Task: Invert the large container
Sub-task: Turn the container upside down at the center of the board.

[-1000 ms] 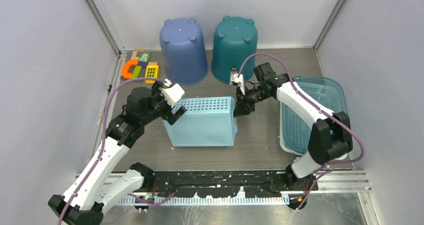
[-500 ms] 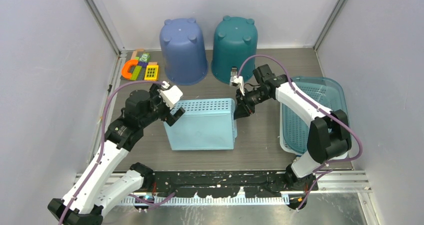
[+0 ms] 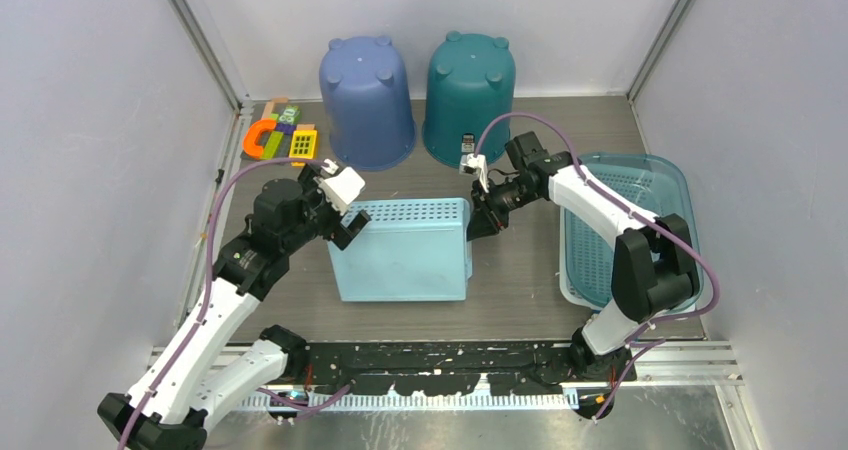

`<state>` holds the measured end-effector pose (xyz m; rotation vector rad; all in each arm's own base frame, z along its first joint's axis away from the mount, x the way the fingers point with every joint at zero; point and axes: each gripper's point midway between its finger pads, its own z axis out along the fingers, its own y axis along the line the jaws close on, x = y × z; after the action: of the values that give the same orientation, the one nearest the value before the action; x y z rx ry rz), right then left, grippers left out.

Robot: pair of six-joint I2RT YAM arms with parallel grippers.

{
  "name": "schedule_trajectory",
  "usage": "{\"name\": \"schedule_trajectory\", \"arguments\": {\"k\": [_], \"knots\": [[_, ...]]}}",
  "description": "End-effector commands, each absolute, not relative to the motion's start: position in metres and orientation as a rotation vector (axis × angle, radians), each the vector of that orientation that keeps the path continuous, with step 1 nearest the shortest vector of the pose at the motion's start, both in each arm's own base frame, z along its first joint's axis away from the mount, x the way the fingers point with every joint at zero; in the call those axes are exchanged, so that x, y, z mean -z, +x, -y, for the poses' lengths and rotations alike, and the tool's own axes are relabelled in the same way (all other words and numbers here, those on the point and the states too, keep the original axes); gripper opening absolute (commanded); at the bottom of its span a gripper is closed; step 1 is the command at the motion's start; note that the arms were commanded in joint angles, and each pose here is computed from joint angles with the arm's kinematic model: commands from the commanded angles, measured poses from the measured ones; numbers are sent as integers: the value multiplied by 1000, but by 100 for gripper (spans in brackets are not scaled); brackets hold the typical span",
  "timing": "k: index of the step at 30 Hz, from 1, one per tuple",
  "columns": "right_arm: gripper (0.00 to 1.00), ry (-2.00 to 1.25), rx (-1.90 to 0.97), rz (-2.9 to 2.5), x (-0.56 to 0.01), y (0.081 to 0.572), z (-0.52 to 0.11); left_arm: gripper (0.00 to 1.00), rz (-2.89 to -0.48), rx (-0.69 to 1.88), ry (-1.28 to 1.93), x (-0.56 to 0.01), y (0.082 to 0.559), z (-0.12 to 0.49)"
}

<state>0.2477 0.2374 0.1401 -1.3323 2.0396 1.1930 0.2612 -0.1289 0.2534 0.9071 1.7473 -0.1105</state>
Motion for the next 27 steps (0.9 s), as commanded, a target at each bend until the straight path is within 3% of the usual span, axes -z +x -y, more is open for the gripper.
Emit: {"name": "schedule_trajectory", "arguments": {"k": [1,27], "knots": [[1,-1296,-1211,-2017,-143,253,-242,99,-1737,101,863,-257,269,128],[1,-1113,-1291,-2124,-121,269,-248,99,-1744,90,833,-258,273,124]]}}
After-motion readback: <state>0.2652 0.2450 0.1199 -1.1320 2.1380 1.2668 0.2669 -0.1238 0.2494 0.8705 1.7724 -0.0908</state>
